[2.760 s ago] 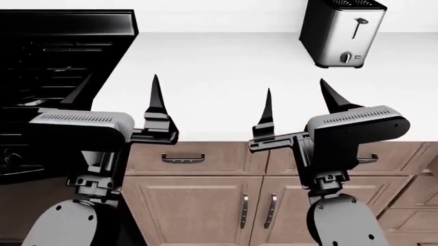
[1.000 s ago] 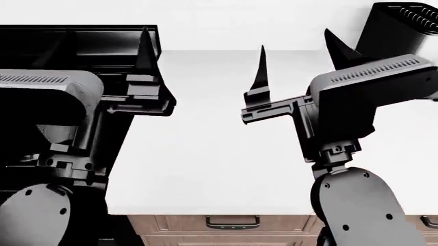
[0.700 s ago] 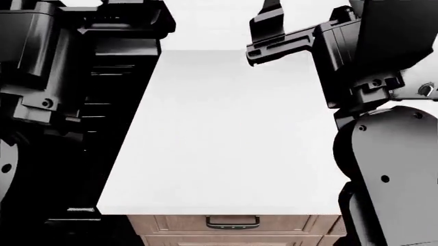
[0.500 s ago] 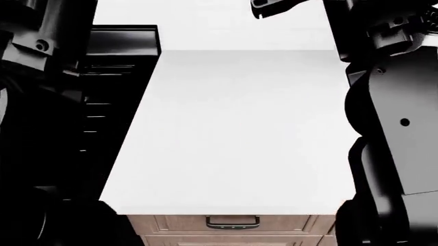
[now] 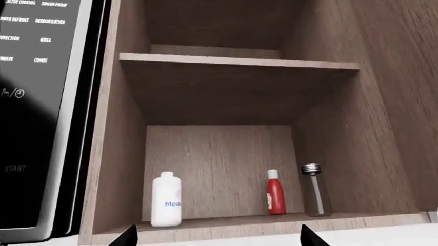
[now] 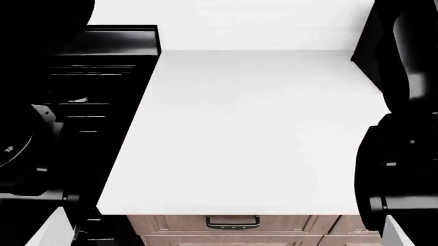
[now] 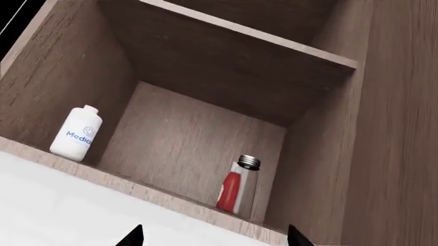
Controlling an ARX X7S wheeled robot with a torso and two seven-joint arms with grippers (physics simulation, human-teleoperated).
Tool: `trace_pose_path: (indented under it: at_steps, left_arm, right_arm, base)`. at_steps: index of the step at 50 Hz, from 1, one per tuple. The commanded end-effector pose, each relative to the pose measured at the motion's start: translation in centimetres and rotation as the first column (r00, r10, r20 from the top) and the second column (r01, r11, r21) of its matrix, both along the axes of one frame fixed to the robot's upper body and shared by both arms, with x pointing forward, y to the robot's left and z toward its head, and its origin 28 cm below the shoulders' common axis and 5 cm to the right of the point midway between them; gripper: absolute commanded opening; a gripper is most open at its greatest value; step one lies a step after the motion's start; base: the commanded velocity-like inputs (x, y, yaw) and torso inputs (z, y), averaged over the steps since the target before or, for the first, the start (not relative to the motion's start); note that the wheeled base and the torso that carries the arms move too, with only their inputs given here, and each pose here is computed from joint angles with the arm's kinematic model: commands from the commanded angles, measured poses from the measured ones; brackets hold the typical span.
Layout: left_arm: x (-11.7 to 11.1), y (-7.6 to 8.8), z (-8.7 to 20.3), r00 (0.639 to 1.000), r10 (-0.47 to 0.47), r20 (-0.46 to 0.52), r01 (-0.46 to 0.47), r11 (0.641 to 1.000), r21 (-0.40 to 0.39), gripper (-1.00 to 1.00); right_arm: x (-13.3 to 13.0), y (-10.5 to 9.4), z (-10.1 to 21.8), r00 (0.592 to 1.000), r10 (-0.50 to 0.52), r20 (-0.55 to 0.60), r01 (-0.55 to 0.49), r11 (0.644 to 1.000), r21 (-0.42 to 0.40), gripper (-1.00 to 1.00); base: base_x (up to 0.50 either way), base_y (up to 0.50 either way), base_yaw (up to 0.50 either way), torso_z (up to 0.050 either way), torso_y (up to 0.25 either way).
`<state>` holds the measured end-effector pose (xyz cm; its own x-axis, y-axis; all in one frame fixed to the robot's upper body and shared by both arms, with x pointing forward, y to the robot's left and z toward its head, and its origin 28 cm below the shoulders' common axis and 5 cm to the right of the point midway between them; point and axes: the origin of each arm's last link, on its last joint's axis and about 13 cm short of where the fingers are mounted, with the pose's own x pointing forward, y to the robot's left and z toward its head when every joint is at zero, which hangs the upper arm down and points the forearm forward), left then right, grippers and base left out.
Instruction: Pick and place the shaker into the drawer. Then close the cabinet.
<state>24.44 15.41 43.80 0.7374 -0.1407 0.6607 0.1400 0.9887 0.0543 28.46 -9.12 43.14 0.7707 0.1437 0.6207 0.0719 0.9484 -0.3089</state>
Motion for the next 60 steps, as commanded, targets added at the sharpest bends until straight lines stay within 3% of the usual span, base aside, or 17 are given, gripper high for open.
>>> trace_pose_path:
  at_steps: [1,12,23,40,51,57,60]
  left_arm:
    - [0.4,-0.5,3.3,0.999,0.031,-0.012,-0.031,1.0,0.002,1.0]
    - [-0.5,-1.6,6.9,0.999,0.019,-0.04,-0.019,1.0,-0.002,1.0]
    - [-1.6,-2.9,9.3,0.997,0.051,-0.052,-0.047,0.997,0.066,1.0]
    - [0.3,-2.8,12.4,0.985,0.142,-0.094,-0.141,0.99,0.013,1.0]
    - [-0.4,-2.9,14.7,0.982,0.175,-0.065,-0.176,0.984,0.001,1.0]
    - [-1.6,-2.6,16.2,0.988,0.15,-0.023,-0.151,0.987,-0.049,1.0]
    - [-1.9,-2.6,16.2,0.991,0.135,-0.025,-0.136,0.99,-0.037,1.0]
  right_arm:
    - [0.4,-0.2,2.9,1.0,-0.017,-0.011,0.017,1.0,0.007,1.0]
    - [0.6,-0.1,5.2,0.998,-0.049,-0.03,0.049,0.999,0.005,1.0]
    - [1.2,-0.3,7.2,0.996,-0.074,-0.042,0.075,0.997,0.03,1.0]
    - [2.2,0.0,9.5,0.993,-0.104,-0.053,0.105,0.994,0.027,1.0]
    - [1.9,0.0,11.4,0.993,-0.113,-0.042,0.114,0.993,0.029,1.0]
    - [1.2,0.4,12.4,0.994,-0.106,-0.015,0.107,0.994,0.029,1.0]
    - [1.1,0.5,12.5,0.995,-0.102,-0.011,0.103,0.994,0.027,1.0]
  base:
    - [0.0,0.0,0.0,0.0,0.0]
    - [0.0,0.0,0.0,0.0,0.0]
    - [0.0,0.0,0.0,0.0,0.0]
    - [0.0,0.0,0.0,0.0,0.0]
    - [0.0,0.0,0.0,0.0,0.0]
    - [0.0,0.0,0.0,0.0,0.0]
    - [0.0,0.0,0.0,0.0,0.0]
